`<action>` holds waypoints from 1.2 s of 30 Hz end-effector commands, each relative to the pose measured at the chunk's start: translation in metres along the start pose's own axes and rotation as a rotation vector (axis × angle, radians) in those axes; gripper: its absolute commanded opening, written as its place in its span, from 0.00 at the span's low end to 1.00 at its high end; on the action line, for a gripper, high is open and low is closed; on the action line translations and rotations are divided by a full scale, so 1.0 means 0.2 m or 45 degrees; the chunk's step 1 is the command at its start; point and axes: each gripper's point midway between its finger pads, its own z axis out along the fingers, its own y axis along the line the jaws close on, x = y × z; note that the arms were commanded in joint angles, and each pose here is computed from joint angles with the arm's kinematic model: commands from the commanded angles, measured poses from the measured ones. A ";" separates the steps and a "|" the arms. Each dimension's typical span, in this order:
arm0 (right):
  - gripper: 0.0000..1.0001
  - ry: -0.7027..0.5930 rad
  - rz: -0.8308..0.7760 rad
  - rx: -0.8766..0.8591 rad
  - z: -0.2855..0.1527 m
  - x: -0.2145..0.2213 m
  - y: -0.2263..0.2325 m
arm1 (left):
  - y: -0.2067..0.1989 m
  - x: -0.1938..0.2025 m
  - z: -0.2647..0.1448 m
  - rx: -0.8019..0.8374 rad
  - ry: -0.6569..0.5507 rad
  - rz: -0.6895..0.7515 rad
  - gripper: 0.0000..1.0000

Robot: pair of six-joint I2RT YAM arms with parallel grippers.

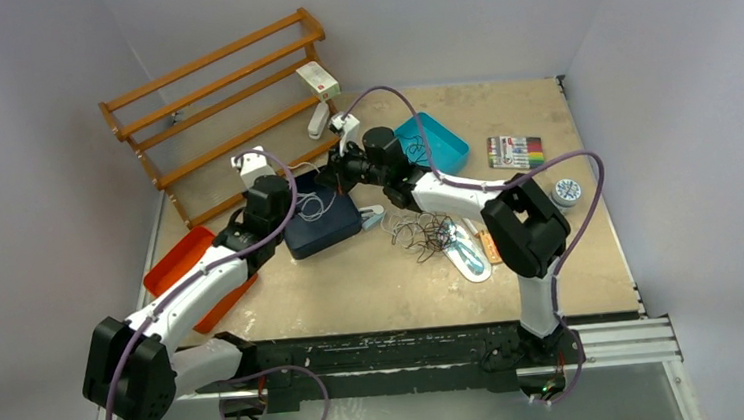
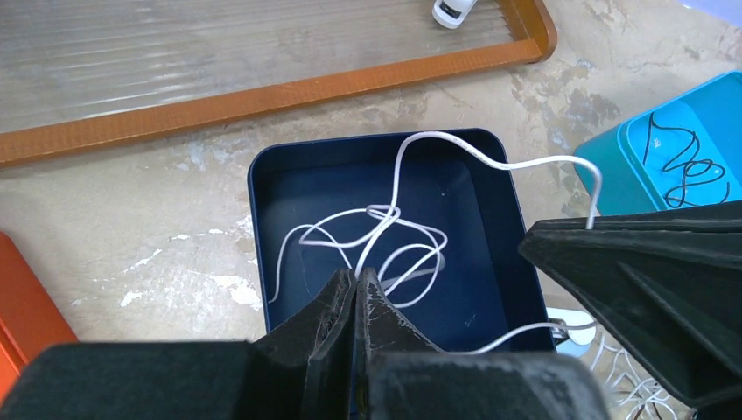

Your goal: Untangle the cables

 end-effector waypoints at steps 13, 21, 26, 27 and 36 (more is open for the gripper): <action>0.00 -0.003 -0.041 0.055 0.04 0.00 -0.05 | -0.05 -0.08 0.02 0.032 -0.051 -0.047 0.00; 0.12 0.054 -0.063 0.051 0.08 0.06 -0.06 | -0.05 -0.07 0.02 0.034 -0.038 -0.039 0.00; 0.35 0.046 -0.074 0.104 0.04 0.06 -0.08 | -0.04 -0.05 0.04 0.008 -0.030 -0.032 0.00; 0.38 0.040 -0.079 0.113 0.03 0.05 -0.08 | -0.03 -0.05 0.04 0.001 -0.030 -0.032 0.00; 0.57 -0.017 -0.117 0.220 -0.09 -0.04 -0.10 | -0.06 -0.02 0.06 0.019 -0.002 -0.012 0.00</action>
